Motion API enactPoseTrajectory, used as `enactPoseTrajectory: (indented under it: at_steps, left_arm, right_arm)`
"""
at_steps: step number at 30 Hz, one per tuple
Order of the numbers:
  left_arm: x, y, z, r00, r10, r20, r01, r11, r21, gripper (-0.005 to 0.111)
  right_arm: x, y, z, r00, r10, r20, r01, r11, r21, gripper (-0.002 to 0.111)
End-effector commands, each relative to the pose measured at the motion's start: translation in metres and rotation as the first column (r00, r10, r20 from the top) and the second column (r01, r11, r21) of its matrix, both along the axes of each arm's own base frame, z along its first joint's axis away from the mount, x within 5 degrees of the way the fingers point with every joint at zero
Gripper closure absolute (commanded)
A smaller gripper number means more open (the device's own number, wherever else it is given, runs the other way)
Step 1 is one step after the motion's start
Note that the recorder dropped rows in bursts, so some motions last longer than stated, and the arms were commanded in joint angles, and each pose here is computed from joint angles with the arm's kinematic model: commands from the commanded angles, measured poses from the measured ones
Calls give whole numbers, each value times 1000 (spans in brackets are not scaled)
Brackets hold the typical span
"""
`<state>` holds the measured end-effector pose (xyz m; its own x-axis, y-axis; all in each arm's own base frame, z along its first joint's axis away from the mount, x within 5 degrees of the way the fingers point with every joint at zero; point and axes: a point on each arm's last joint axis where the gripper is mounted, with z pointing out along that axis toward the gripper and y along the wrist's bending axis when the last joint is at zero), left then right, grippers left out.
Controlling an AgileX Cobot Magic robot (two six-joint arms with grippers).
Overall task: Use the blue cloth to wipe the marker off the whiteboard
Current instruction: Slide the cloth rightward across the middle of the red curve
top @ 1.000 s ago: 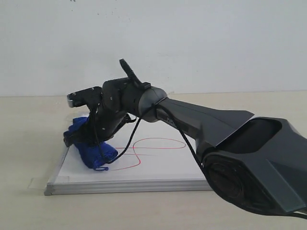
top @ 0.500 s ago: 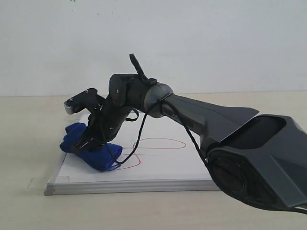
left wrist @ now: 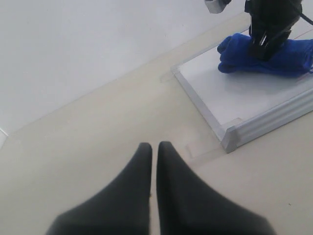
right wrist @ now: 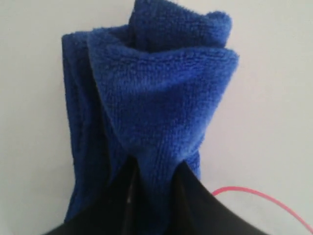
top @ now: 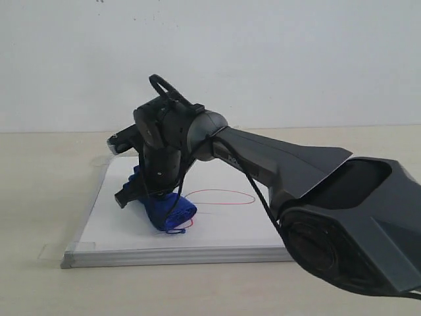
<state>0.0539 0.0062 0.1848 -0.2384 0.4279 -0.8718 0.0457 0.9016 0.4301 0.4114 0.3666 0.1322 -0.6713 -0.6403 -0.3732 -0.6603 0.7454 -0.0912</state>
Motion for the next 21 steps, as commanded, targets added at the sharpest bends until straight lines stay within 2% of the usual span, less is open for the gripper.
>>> enactPoseTrajectory:
  at_steps: [1,2,3,5,6,7,8,10,12,14,15,16,18,21]
  left_arm:
    - [0,0,-1,1000,1,2,-1,1000,3,103]
    - [0,0,-1,1000,1,2,-1,1000,3,103]
    - [0,0,-1,1000,1,2,-1,1000,3,103]
    - [0,0,-1,1000,1,2,-1,1000,3,103]
    - [0,0,-1,1000,1,2,-1,1000,3,103]
    - [0,0,-1,1000,1,2,-1,1000,3,103]
    - [0,0,-1,1000,1,2,-1,1000,3,103]
    - [0,0,-1,1000,1,2,-1,1000,3,103]
    - [0,0,-1,1000,1,2,-1,1000,3,103]
    - [0,0,-1,1000,1,2,-1,1000,3,103]
    - [0,0,-1,1000,1,2,-1,1000,3,103]
    - [0,0,-1,1000,1,2,-1,1000,3,103]
    - [0,0,-1,1000,1,2,-1,1000,3,103]
    - [0,0,-1,1000,1,2,-1,1000,3,103]
  right_arm:
    - [-22,17,-19,925,335,-181,-298,932,207,108]
    - [-27,21,-17,888,420,-190,-367,894,257,108]
    - [-28,20,-18,886,421,-197,-369,895,252,108]
    - [-19,9,-22,950,209,-231,-181,974,135,108]
    - [-11,-5,-25,978,-1,-208,1,1000,-4,108]
    - [-7,-15,-25,981,-92,-170,75,992,-105,108]
    - [-4,-20,-25,986,-107,-128,86,984,-154,108]
    - [-5,-19,-25,987,-84,-139,63,987,-147,108]
    - [-16,-7,-26,969,32,-244,-43,998,-39,108]
    - [-31,12,-21,911,219,-348,-165,970,178,108]
    - [-39,21,-17,875,318,-364,-217,931,292,108]
    - [-43,26,-14,860,347,-373,-221,914,342,108]
    - [-46,29,-13,850,364,-379,-218,901,375,108]
    - [-46,30,-13,852,361,-379,-219,904,367,108]
